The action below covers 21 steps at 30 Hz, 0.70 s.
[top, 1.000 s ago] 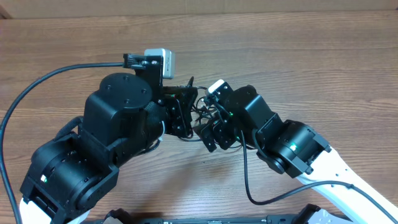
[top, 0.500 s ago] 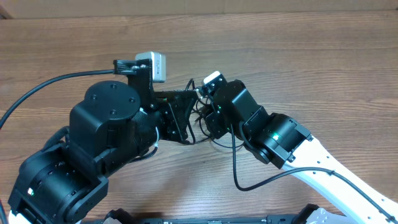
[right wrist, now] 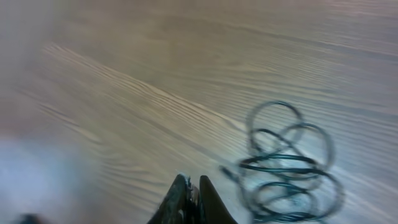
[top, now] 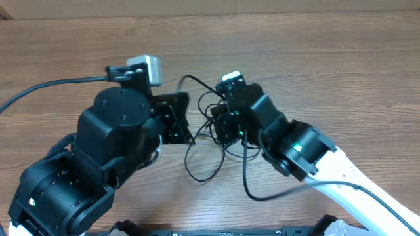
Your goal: Untangle cables
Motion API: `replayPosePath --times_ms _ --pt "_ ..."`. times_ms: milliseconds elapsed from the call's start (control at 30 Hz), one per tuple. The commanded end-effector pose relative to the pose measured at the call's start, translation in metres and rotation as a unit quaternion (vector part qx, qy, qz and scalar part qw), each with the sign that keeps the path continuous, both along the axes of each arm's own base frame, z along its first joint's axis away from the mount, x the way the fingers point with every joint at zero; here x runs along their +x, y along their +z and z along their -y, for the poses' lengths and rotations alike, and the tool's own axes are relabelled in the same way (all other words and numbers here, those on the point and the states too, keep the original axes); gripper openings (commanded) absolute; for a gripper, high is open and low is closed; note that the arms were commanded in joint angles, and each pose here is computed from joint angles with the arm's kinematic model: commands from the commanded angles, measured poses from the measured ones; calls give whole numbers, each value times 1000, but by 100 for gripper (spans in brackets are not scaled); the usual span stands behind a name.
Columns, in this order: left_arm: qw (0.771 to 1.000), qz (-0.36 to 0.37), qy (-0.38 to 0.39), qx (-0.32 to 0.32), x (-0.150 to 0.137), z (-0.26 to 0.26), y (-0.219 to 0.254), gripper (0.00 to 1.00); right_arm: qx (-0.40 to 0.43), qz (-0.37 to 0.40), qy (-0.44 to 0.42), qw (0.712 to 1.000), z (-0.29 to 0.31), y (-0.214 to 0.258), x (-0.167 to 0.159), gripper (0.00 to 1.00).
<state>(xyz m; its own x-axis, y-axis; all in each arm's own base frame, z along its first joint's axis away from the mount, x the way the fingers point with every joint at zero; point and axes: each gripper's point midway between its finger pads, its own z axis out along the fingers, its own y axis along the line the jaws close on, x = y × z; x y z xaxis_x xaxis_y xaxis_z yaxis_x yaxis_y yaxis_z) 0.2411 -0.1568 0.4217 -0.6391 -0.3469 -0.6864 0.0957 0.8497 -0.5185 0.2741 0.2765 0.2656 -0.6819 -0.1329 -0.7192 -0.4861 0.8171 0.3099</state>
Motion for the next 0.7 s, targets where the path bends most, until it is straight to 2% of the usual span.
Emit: replayPosePath --times_ms 0,33,100,133,300,400,533,567,667 --pt "988 34 115 94 18 -49 -2 8 126 -5 22 992 -4 65 -29 4" --pt "984 31 132 113 20 -56 -5 13 144 -7 25 989 -3 74 -35 4" --pt "979 23 148 140 22 -63 -12 37 178 -9 27 984 1 91 -45 4" --pt "977 9 146 155 23 -61 -21 41 204 -5 32 979 4 106 -53 4" --pt "982 -35 89 164 24 -39 -43 45 249 6 40 968 11 133 -66 4" --pt "982 -47 41 176 24 -25 -52 71 306 -38 8 951 11 144 -66 4" --pt "979 -52 30 195 23 -25 -57 87 394 -164 -69 902 10 147 -65 4" --pt "976 -50 18 211 22 -26 -58 97 424 -201 -91 879 10 151 -64 4" --pt "965 -46 3 257 20 -34 -61 100 448 -200 -91 867 9 162 -62 4"
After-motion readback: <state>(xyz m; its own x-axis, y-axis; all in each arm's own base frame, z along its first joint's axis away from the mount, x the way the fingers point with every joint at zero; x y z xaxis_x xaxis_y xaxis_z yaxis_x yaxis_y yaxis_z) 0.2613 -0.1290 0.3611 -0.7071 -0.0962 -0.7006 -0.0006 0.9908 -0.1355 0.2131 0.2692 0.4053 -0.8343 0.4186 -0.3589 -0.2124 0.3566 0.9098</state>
